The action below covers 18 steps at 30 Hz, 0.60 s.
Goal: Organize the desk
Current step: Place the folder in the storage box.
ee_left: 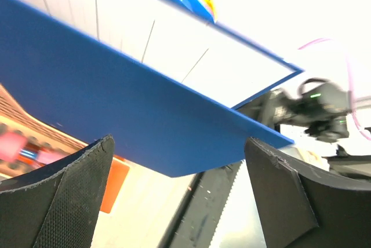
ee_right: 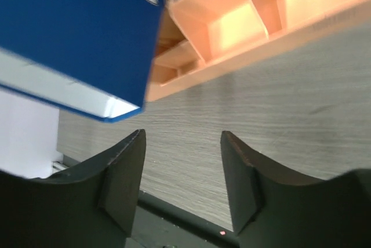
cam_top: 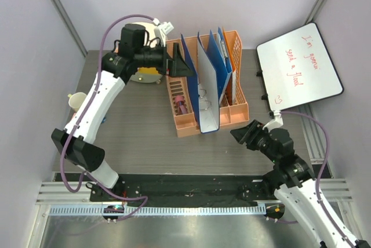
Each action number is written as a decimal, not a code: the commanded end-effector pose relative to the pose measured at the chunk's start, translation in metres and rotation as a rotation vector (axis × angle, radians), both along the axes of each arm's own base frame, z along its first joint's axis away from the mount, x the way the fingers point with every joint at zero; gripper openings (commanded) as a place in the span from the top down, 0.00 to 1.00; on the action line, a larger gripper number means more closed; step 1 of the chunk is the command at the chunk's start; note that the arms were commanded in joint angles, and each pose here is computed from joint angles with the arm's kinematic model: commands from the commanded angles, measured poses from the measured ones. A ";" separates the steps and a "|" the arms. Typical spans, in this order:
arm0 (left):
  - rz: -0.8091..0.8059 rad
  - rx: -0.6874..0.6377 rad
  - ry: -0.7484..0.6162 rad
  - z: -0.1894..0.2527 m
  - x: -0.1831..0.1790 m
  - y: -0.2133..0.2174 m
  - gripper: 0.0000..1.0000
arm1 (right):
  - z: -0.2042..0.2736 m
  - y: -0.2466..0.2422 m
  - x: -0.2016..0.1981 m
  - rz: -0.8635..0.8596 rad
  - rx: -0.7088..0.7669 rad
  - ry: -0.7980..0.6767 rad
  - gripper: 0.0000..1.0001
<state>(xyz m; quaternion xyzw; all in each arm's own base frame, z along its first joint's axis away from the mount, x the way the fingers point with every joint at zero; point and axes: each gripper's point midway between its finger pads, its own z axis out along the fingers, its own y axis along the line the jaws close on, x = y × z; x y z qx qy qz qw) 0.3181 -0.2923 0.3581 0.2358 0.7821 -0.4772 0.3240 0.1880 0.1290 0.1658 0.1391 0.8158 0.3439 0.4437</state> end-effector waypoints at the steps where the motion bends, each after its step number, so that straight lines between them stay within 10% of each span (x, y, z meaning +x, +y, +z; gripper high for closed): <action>1: 0.021 0.020 -0.063 0.021 -0.005 0.020 0.06 | -0.008 0.017 0.020 -0.039 0.174 0.001 0.43; 18: 0.052 0.038 -0.064 0.014 0.002 0.034 0.05 | -0.010 0.073 0.036 0.087 0.274 -0.057 0.36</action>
